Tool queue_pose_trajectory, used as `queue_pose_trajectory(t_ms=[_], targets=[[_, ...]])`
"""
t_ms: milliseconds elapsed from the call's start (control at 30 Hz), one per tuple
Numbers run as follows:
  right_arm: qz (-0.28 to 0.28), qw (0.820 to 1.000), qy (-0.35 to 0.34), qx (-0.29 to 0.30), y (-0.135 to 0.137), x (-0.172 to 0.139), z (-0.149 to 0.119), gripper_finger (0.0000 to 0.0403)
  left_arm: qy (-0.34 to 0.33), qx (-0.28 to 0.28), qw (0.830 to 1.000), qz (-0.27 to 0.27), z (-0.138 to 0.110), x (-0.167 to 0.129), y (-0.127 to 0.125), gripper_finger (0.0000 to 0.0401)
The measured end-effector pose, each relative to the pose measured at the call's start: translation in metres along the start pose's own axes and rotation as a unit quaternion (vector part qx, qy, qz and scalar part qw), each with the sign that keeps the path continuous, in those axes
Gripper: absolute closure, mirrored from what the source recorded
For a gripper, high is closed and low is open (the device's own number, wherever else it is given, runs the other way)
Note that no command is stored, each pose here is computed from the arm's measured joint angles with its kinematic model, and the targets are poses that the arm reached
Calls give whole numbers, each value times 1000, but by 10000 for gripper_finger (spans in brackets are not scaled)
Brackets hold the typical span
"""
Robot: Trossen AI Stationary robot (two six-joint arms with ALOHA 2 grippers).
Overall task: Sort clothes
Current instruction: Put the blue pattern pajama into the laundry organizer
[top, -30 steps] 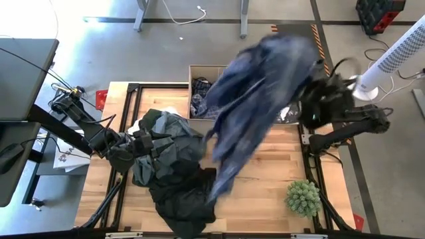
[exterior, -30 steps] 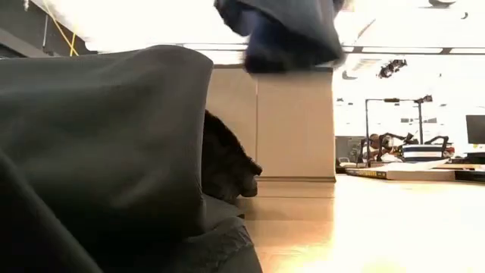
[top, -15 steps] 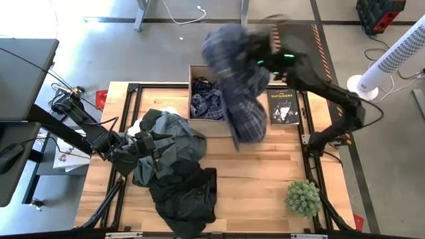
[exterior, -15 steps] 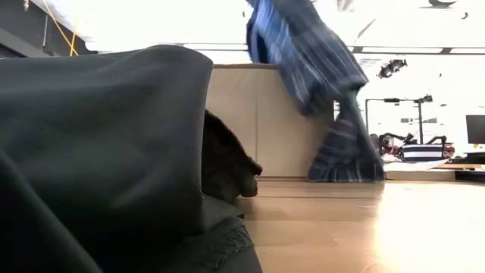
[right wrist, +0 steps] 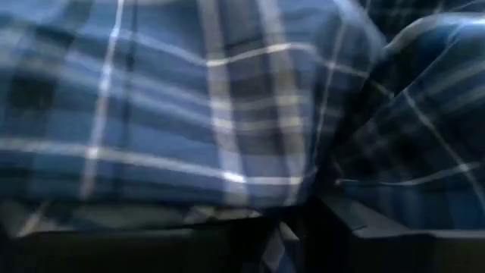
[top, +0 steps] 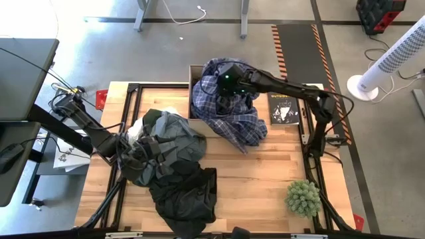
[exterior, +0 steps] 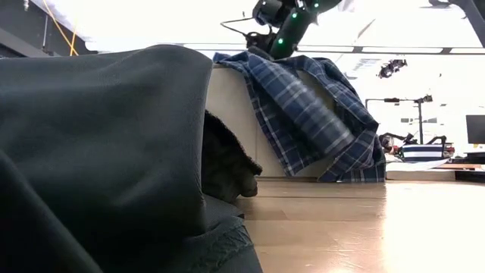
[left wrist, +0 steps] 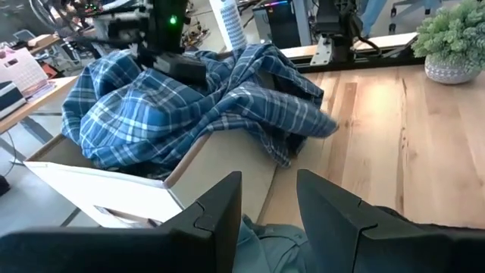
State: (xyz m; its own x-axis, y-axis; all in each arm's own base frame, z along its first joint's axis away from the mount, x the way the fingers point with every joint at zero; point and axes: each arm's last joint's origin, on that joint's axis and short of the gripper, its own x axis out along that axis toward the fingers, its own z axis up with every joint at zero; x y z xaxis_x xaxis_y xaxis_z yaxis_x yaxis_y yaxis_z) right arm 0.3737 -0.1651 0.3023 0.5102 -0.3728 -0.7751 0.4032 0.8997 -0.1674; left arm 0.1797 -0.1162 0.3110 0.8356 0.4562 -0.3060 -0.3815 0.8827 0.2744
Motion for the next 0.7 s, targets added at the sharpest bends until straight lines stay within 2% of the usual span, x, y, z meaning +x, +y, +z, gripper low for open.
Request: queue_pose_trajectory(t_ms=[67, 133, 267, 367, 467, 533, 600, 700], targets=[[-11, 1000, 5, -17, -1, -4, 3, 267, 1, 2, 1000, 0, 0, 1, -1, 277], [-31, 999, -10, -24, -3, -24, 14, 248, 2, 3, 1000, 0, -1, 1, -1, 277], [-40, 998, -37, -23, -5, -89, 33, 235, 1, -5, 1000, 0, -1, 1, -1, 277], [-28, 999, -40, -14, 0, -134, 34, 234, 1, -11, 1000, 0, -1, 1, -1, 277], [-32, 999, -30, -4, -1, -167, 23, 234, 2, -18, 1000, 0, -1, 1, -2, 277], [-79, 997, -15, 16, -10, -178, 12, 234, 2, -22, 1000, -1, -1, 1, -2, 277], [-140, 989, 19, 37, -22, -179, -4, 234, 2, -23, 1000, -1, -1, 1, -2, 277], [-197, 974, 77, 85, -48, -164, -32, 234, 3, -22, 1000, -1, -1, 1, -3, 277]])
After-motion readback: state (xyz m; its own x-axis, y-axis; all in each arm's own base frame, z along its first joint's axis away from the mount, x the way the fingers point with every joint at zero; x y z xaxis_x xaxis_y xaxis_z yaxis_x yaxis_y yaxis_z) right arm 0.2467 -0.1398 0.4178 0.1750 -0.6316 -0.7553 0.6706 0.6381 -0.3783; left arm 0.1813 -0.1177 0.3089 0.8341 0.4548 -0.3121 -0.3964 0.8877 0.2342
